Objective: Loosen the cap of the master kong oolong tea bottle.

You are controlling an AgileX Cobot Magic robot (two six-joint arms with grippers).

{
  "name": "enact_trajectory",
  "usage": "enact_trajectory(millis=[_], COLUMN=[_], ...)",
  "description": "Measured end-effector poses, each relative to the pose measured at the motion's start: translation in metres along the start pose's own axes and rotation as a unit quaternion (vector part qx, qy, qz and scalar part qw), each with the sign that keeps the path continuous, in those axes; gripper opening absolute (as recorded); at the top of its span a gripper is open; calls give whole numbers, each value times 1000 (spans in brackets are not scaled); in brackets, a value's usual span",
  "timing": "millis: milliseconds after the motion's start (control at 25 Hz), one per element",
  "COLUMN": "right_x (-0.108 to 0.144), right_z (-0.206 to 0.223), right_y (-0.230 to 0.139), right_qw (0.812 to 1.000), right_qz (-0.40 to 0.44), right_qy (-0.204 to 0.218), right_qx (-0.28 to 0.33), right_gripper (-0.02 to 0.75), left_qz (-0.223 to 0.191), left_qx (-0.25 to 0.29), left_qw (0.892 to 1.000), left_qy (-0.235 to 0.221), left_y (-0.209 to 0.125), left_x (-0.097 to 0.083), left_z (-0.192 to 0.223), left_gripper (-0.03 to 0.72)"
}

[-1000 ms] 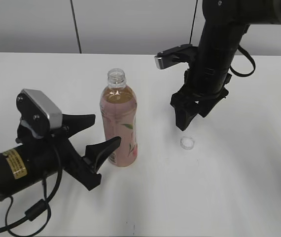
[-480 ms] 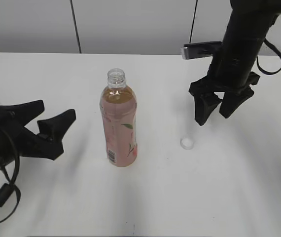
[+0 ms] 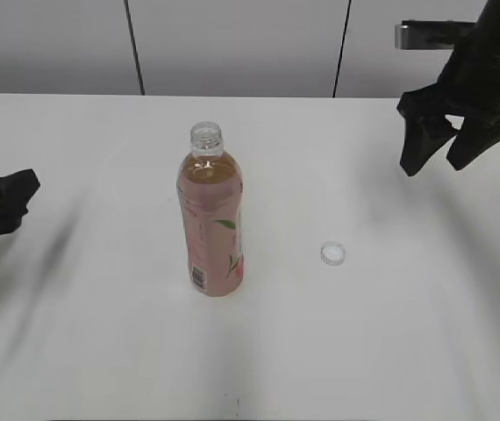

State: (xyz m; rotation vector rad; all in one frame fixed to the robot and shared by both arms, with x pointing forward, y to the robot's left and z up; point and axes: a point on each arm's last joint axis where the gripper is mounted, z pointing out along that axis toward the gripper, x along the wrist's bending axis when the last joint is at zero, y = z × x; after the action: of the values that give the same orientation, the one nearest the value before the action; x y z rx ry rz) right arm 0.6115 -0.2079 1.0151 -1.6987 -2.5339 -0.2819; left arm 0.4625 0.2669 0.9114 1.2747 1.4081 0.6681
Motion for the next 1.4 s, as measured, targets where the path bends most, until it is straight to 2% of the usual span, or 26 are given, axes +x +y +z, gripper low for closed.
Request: enact_trajectory(millis=[200,400,600,800,1160,1240,1320,1400], right_x=[-5,1,9,22,45,47,50,54], right_z=[-17,-28,-34,-63,-108,-111,-109,-109], right_y=[-8,-32,-69,-106,-191,-212,-232,-253], right_qw=[1000,999,999,997,986,982,979,975], right_qz=[15,24,47,58,57,58,61,63], right_qy=[-12,-18,-20,-28,-65,-79,-86,-90], right_qx=[-17,-14,-3,-42,-142,-160,-173,-195], right_gripper=[513,514,514,513,513,513,513,513], left_qz=[-36,-42,-11,-53,-69,-68,-59,-33], left_qx=[30,30,36,13,69,60,37,15], left_qw=[997,993,993,990,978,980,986,991], left_qy=[65,108,114,133,182,176,151,126], left_y=[4,20,52,74,71,78,92,111], left_x=[24,33,20,6,-14,-20,-31,-42], left_z=[-6,-21,-39,-69,-134,-149,-163,-177], left_gripper=[481,477,477,477,477,477,477,477])
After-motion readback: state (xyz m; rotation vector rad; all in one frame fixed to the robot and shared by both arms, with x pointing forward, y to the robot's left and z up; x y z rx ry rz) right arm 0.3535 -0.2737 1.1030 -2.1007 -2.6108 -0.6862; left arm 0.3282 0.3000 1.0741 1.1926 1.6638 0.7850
